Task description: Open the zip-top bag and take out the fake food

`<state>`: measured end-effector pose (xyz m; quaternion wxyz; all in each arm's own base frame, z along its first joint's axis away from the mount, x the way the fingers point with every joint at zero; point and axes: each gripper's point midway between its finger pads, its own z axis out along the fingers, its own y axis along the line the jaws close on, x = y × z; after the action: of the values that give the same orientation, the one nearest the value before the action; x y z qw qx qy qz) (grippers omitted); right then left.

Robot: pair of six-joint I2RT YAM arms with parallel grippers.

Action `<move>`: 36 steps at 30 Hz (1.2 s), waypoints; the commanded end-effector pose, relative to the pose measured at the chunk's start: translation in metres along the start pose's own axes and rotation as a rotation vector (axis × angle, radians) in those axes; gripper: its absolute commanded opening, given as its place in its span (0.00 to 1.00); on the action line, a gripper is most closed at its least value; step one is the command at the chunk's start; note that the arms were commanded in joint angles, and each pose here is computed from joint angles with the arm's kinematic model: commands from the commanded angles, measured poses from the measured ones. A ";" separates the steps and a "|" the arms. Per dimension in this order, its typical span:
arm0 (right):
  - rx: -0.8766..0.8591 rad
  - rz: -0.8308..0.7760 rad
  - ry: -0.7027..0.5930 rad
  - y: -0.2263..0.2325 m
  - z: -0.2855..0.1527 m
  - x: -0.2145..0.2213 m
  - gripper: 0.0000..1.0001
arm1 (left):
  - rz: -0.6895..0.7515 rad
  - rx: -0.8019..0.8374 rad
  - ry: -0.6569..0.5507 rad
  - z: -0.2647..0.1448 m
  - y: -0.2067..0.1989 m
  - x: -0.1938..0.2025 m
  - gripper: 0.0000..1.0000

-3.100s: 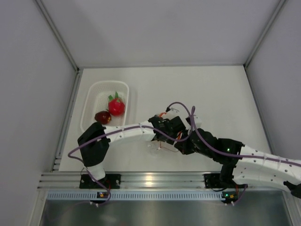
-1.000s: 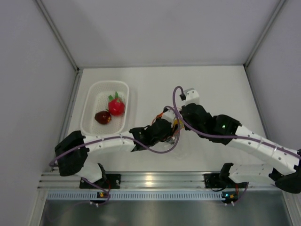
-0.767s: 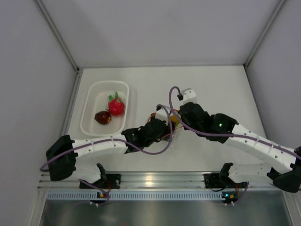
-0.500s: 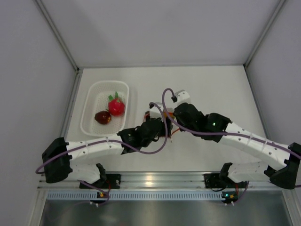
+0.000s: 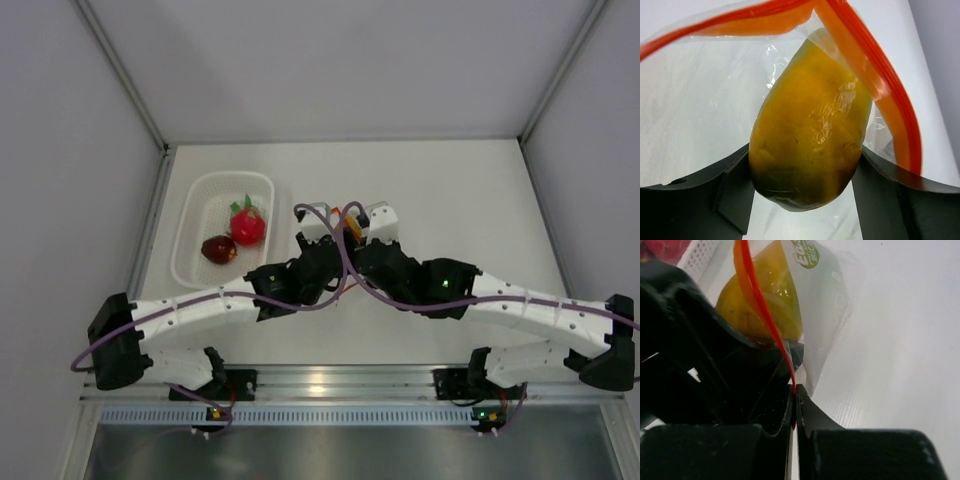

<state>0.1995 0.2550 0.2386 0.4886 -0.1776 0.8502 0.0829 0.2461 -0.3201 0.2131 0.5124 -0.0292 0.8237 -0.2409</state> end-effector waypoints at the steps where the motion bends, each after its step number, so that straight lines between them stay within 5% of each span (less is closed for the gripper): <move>1: 0.060 0.122 -0.096 0.001 0.005 -0.012 0.00 | -0.215 0.073 -0.011 -0.016 -0.022 -0.025 0.00; 10: 0.204 0.111 -0.154 -0.024 0.009 -0.016 0.00 | -0.297 0.180 0.153 -0.041 -0.025 0.001 0.00; 23: 0.228 0.082 -0.108 -0.060 0.025 -0.029 0.00 | -0.052 0.554 0.329 -0.102 -0.053 0.019 0.00; 30: 0.242 0.096 -0.080 -0.082 0.023 -0.024 0.00 | -0.017 0.437 0.178 -0.106 -0.019 -0.013 0.00; 36: 0.262 0.127 -0.079 -0.101 0.012 -0.020 0.00 | 0.002 -0.145 -0.025 -0.093 0.092 -0.053 0.00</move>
<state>0.2602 0.1804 0.2421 0.5252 -0.0655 0.8485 -0.0039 0.1798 -0.2545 0.2576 0.4615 0.0194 0.8228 -0.3312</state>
